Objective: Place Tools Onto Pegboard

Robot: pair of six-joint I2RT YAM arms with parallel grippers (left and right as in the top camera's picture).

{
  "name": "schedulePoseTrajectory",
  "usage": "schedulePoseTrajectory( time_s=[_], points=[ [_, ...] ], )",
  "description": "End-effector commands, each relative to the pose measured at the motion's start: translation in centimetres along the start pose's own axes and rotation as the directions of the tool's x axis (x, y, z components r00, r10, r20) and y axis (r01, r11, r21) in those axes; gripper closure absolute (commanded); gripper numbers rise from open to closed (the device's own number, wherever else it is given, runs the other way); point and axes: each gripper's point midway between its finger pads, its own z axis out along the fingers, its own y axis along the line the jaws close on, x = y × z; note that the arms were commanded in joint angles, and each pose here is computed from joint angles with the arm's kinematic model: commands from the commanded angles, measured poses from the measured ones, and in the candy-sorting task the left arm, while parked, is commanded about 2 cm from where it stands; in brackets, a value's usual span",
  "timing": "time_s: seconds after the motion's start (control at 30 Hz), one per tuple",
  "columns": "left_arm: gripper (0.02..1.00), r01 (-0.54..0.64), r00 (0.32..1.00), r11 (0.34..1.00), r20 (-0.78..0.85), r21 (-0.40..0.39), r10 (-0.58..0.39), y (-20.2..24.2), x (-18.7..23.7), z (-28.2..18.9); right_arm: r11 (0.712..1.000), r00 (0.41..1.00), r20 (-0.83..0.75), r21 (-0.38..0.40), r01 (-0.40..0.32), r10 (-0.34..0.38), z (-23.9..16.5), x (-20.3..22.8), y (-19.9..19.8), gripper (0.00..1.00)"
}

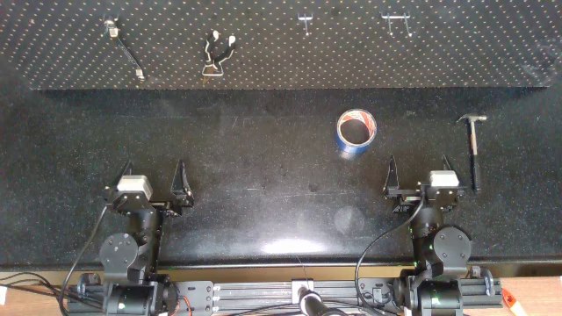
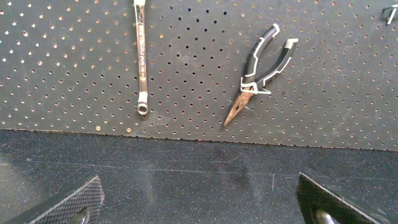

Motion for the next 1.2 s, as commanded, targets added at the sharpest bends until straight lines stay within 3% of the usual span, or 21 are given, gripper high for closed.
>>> schedulePoseTrajectory(
  time_s=[0.03, 0.8, 0.87, 1.2],
  points=[
    [0.023, -0.013, 1.000, 1.000, 0.001, 0.002, 0.013, 0.0, 0.0, -0.1, 1.000, 1.000, 0.003, -0.013, -0.011, 0.011, 0.0, 0.1, 0.3, 0.020],
    [0.023, -0.013, 1.000, 1.000, 0.001, 0.004, 0.013, 0.0, 0.0, -0.1, 1.000, 1.000, 0.003, -0.012, -0.010, 0.010, 0.0, 0.1, 0.3, 0.020],
    [0.023, -0.013, 1.000, 1.000, 0.001, 0.004, 0.013, 0.0, 0.0, -0.1, 0.998, 0.999, 0.000, 0.046, 0.034, -0.034, 0.0, 0.1, -0.7, 0.020],
    [0.023, -0.013, 1.000, 1.000, 0.001, 0.004, 0.013, 0.0, 0.0, -0.1, 0.998, 0.999, 0.001, 0.042, 0.039, -0.039, 0.0, 0.1, -0.7, 0.020]
  ],
)
